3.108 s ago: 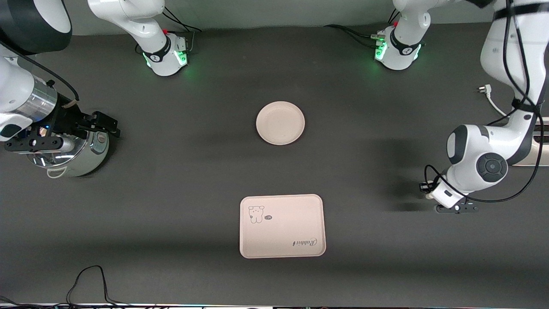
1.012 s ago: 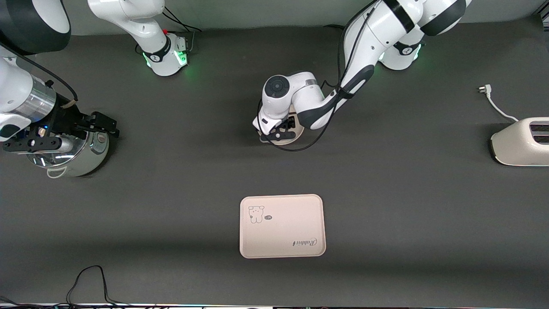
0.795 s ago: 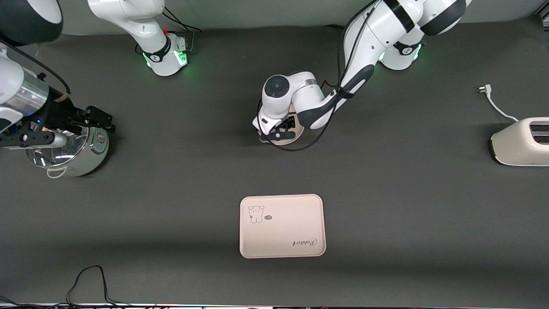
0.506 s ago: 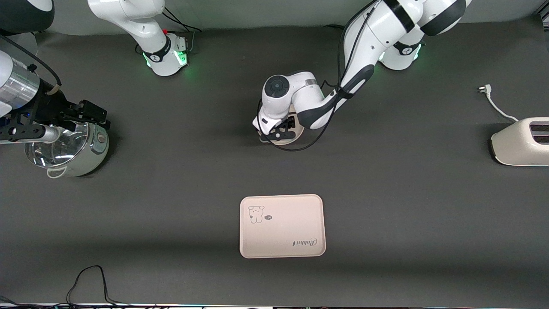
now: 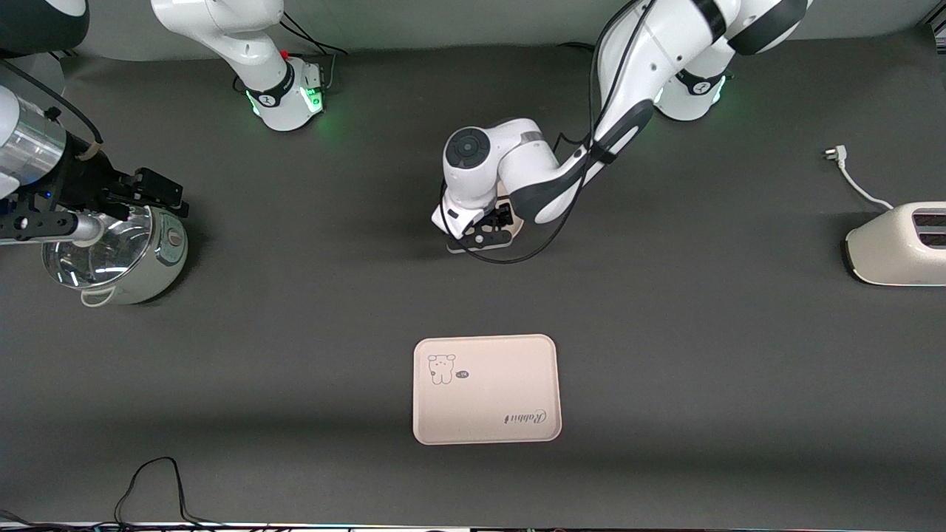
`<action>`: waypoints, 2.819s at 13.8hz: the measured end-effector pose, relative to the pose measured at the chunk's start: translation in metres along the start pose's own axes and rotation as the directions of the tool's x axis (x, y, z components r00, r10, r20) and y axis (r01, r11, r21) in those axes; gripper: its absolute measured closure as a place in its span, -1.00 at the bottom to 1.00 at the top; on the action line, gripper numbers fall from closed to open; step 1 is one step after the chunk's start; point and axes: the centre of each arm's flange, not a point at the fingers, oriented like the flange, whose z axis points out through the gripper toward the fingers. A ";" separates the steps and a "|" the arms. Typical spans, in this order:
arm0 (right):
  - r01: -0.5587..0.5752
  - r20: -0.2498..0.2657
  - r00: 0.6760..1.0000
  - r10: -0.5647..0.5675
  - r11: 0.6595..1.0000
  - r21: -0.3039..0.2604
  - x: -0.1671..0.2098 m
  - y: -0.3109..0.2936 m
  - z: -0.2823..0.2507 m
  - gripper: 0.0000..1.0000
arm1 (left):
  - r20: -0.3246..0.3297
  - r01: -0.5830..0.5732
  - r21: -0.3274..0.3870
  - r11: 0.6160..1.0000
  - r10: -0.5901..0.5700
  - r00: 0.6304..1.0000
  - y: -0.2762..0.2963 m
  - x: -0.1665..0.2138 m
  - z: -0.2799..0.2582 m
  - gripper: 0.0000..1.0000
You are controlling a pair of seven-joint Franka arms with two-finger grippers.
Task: Place bun in plate and plate on tray
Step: 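Lower the bun onto the white plate and open the left gripper, then withdraw the left gripper while the right gripper moves toward the plate, then reach the right gripper to the plate rim and grasp it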
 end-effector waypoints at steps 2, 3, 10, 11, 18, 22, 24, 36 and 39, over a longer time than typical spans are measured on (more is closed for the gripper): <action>0.010 -0.001 1.000 -0.010 1.000 -0.001 -0.007 -0.005 -0.011 -1.00 | -0.030 -0.033 0.040 0.999 0.034 0.999 -0.013 0.036 -0.055 -1.00; 0.020 0.008 1.000 -0.020 1.000 -0.003 -0.009 -0.010 -0.011 -1.00 | -0.040 -0.054 0.048 0.997 0.056 0.998 -0.027 0.062 -0.084 -1.00; 0.147 0.105 0.984 -0.146 0.989 -0.002 -0.016 -0.073 0.020 -1.00 | -0.033 -0.183 0.005 0.983 0.183 0.982 -0.277 0.261 -0.182 -1.00; 0.149 0.134 0.979 -0.153 0.988 0.036 -0.018 -0.077 0.023 -1.00 | -0.013 -0.163 -0.003 0.987 0.163 0.987 -0.306 0.271 -0.185 -1.00; 0.029 0.225 0.964 -0.140 0.900 0.435 -0.009 -0.096 0.089 -1.00 | 0.028 -0.057 -0.115 0.992 0.061 0.998 -0.421 0.277 -0.232 -1.00; 0.029 0.190 0.968 -0.165 0.824 0.566 -0.014 -0.115 0.188 -1.00 | -0.019 0.032 -0.104 0.994 -0.034 0.999 -0.458 0.245 -0.249 -1.00; 0.014 0.161 0.974 -0.160 0.748 0.664 -0.029 -0.115 0.251 -1.00 | -0.039 0.057 -0.070 0.996 -0.060 0.997 -0.472 0.224 -0.263 -1.00; 0.058 -0.081 0.997 -0.012 0.803 0.594 -0.156 -0.221 0.432 -0.99 | -0.047 0.019 -0.009 1.000 -0.019 0.999 -0.477 0.184 -0.275 -1.00; 0.042 -0.087 0.996 0.010 0.816 0.576 -0.149 -0.202 0.454 -0.96 | -0.024 0.016 -0.010 1.000 -0.016 1.000 -0.477 0.187 -0.263 -1.00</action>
